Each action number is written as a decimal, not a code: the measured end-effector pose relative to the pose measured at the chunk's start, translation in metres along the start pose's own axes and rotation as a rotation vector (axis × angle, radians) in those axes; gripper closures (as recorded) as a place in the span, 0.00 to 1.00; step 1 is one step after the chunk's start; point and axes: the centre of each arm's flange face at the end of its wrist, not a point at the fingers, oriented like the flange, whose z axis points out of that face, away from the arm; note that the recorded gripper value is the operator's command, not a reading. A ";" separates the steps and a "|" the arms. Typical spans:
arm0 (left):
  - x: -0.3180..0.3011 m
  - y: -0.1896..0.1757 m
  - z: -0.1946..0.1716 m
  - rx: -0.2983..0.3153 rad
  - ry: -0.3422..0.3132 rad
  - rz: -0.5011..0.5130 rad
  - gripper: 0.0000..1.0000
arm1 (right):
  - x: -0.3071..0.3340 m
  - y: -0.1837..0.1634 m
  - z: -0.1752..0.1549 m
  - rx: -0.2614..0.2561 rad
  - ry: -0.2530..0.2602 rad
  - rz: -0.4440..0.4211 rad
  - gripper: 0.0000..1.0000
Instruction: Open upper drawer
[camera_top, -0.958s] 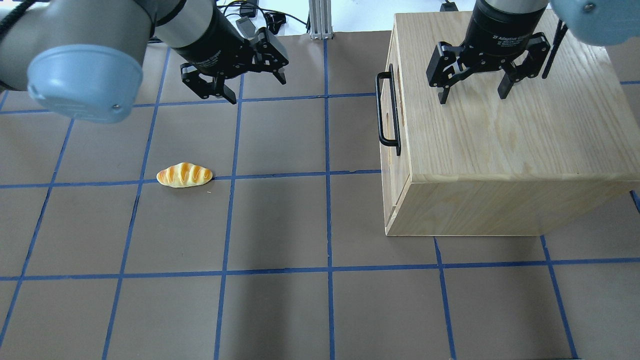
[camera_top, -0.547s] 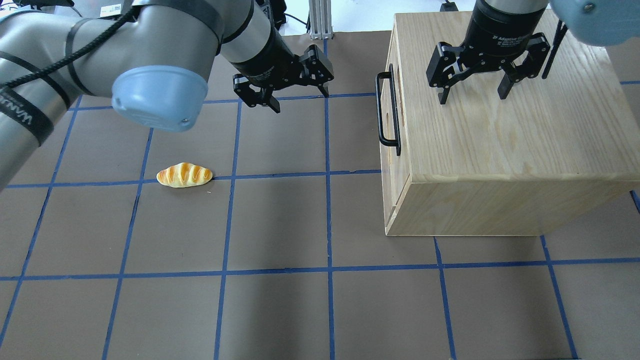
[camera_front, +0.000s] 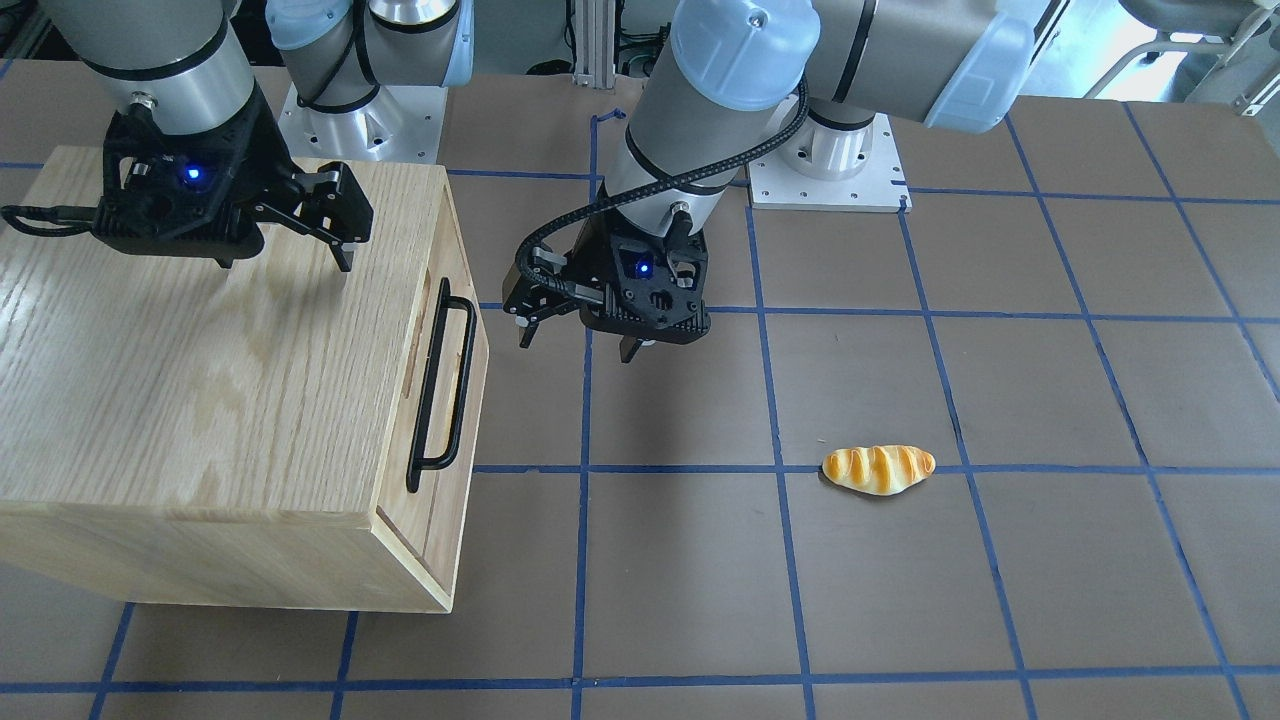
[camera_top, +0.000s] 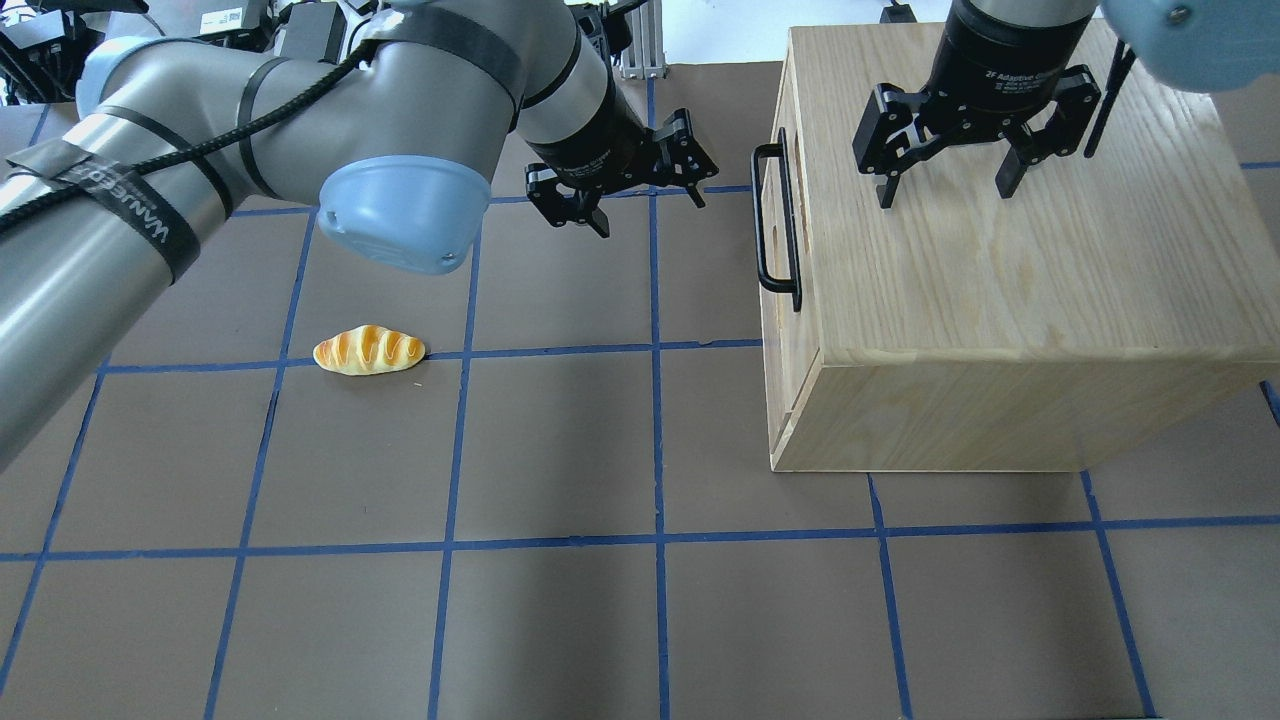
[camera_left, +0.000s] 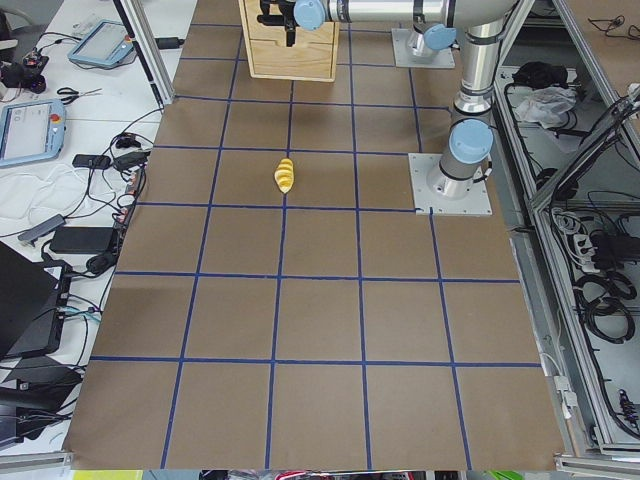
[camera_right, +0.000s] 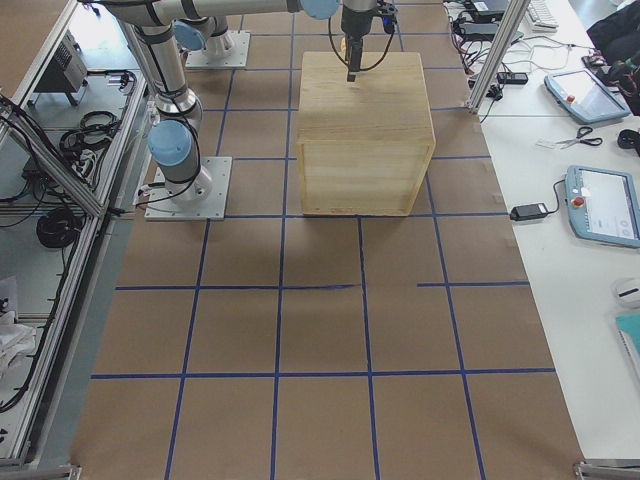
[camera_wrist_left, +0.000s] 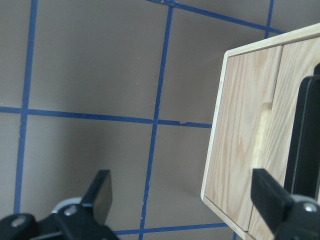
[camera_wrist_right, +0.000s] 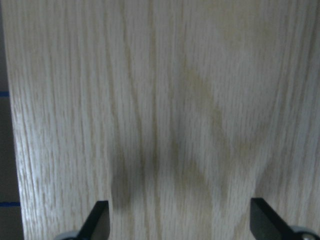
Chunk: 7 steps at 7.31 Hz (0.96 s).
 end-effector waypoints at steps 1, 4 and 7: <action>0.011 0.004 0.007 -0.008 0.000 -0.033 0.00 | 0.000 0.000 0.000 0.000 0.000 0.000 0.00; 0.024 0.003 0.021 -0.010 0.004 -0.065 0.00 | 0.000 0.000 0.000 0.000 0.000 0.000 0.00; 0.034 0.004 0.037 -0.008 0.011 -0.068 0.00 | 0.000 0.000 0.000 0.000 0.000 0.000 0.00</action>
